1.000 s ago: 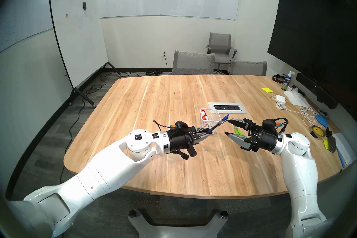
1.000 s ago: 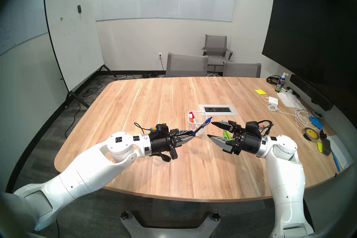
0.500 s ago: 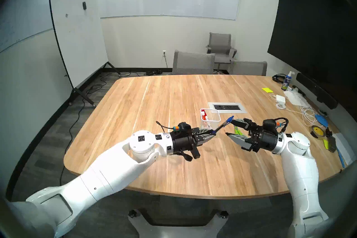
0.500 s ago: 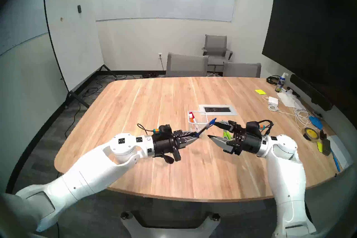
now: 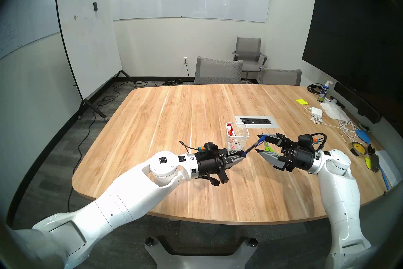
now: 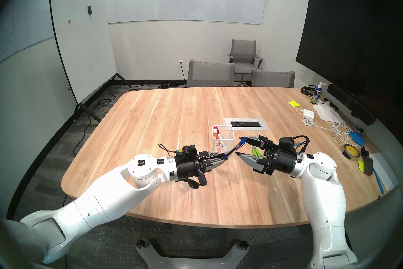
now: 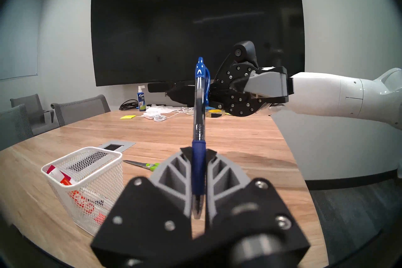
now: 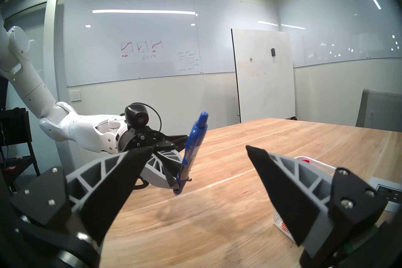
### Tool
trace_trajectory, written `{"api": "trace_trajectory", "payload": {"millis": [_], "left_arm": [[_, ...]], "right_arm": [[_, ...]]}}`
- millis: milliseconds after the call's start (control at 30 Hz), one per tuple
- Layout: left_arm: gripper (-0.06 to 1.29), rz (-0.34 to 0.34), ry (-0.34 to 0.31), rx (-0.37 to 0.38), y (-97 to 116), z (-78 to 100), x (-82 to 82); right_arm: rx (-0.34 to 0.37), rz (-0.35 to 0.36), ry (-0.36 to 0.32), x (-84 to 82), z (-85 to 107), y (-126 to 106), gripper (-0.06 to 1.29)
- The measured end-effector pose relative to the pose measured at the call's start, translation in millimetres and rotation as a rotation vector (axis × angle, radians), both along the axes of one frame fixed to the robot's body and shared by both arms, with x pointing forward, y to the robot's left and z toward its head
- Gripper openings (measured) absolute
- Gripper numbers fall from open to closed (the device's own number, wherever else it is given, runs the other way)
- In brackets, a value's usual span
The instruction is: Place the pen, the marker, and the scissors into the pen holder
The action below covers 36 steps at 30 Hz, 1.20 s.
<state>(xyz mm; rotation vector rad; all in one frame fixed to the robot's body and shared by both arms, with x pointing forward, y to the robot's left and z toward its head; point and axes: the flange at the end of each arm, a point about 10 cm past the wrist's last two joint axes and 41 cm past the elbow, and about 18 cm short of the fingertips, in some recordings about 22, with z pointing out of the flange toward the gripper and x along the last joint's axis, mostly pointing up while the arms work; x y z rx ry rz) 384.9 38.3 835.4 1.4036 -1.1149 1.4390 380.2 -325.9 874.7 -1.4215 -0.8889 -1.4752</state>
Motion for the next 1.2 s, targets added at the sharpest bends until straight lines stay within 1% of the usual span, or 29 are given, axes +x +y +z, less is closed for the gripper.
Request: {"api": "trace_trajectory", "payload": {"millis": [233,667,1200], "left_arm": [[0.09,0.000,0.001,-0.010,-3.8,-0.2,0.7],[0.09,0.022,-0.014,-0.032,-7.0,4.7,2.9],[0.09,0.026,-0.025,-0.058,-9.7,5.8,1.6]], "right_arm": [[0.014,-0.004,0.017,0.2,0.0,-2.1,1.22],[0.062,-0.010,0.064,1.2,0.0,-3.7,1.22],[0.102,-0.022,0.088,2.6,1.7,-0.2,1.22]]}}
